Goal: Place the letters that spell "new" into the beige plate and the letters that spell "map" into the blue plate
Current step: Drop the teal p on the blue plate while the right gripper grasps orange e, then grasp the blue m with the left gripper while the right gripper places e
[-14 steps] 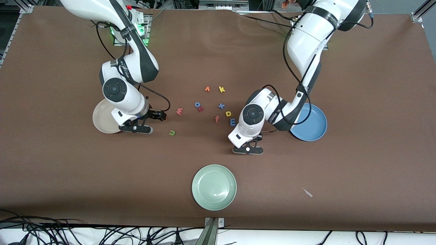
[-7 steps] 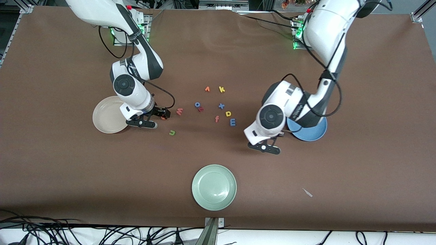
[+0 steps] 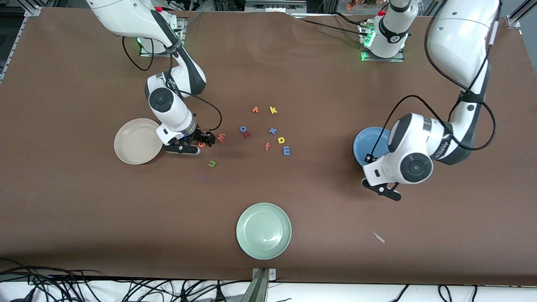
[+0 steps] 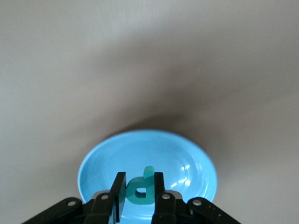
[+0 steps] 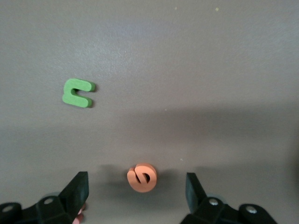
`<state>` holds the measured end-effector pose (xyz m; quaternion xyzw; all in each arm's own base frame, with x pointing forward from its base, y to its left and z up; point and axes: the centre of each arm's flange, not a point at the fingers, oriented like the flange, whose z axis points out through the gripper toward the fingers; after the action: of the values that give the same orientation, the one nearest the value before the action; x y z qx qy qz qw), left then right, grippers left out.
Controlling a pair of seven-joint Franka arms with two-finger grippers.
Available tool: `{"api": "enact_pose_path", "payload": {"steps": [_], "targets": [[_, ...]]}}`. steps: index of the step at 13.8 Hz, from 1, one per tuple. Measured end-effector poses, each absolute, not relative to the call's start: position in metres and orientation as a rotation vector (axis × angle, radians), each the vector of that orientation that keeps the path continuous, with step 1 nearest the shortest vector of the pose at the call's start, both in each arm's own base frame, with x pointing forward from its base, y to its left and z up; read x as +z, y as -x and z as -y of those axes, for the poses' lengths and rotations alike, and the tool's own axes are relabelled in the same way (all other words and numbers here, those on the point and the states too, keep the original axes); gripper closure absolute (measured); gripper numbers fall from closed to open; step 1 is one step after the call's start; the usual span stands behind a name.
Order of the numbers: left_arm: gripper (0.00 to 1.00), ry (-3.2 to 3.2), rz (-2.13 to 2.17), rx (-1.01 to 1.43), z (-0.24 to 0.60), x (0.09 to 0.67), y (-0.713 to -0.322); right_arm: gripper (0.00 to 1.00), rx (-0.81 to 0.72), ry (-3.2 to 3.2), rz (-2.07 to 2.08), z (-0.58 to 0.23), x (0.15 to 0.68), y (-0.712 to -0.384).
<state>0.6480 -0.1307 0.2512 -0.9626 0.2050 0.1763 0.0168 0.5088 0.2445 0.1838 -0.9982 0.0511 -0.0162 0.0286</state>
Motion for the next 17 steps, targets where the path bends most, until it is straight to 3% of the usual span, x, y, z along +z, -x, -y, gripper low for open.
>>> {"api": "enact_pose_path", "payload": {"steps": [2, 3, 6, 7, 9, 10, 11, 12, 14, 17], "targets": [[0.72, 3.006, -0.652, 0.636, 0.128, 0.230, -0.630, 0.12, -0.047, 3.081, -0.158, -0.244, 0.177, -0.507], [0.66, 3.007, -0.659, 0.650, 0.129, 0.225, -0.626, 0.17, -0.045, 3.082, -0.158, -0.244, 0.176, -0.507], [0.36, 3.019, -0.718, 0.593, 0.153, 0.242, -0.625, 0.22, -0.042, 3.082, -0.158, -0.244, 0.175, -0.506], [0.27, 3.024, -0.754, 0.560, 0.169, 0.255, -0.624, 0.30, -0.042, 3.082, -0.158, -0.244, 0.175, -0.506], [0.07, 3.054, -0.724, 0.496, 0.208, 0.281, -0.619, 0.35, -0.042, 3.082, -0.158, -0.244, 0.175, -0.506], [0.00, 3.074, -0.649, 0.473, 0.228, 0.291, -0.614, 0.42, -0.042, 3.082, -0.158, -0.244, 0.175, -0.506], [0.00, 3.092, -0.577, 0.448, 0.250, 0.296, -0.609, 0.51, -0.043, 3.082, -0.160, -0.244, 0.176, -0.507], [0.00, 3.110, -0.503, 0.409, 0.273, 0.299, -0.602, 0.51, -0.043, 3.082, -0.160, -0.243, 0.176, -0.507], [0.00, 3.142, -0.333, 0.325, 0.326, 0.299, -0.585, 0.68, -0.046, 3.082, -0.163, -0.242, 0.177, -0.508], [0.00, 3.190, -0.126, 0.258, 0.383, 0.280, -0.563, 0.70, -0.047, 3.082, -0.163, -0.242, 0.177, -0.508]]}}
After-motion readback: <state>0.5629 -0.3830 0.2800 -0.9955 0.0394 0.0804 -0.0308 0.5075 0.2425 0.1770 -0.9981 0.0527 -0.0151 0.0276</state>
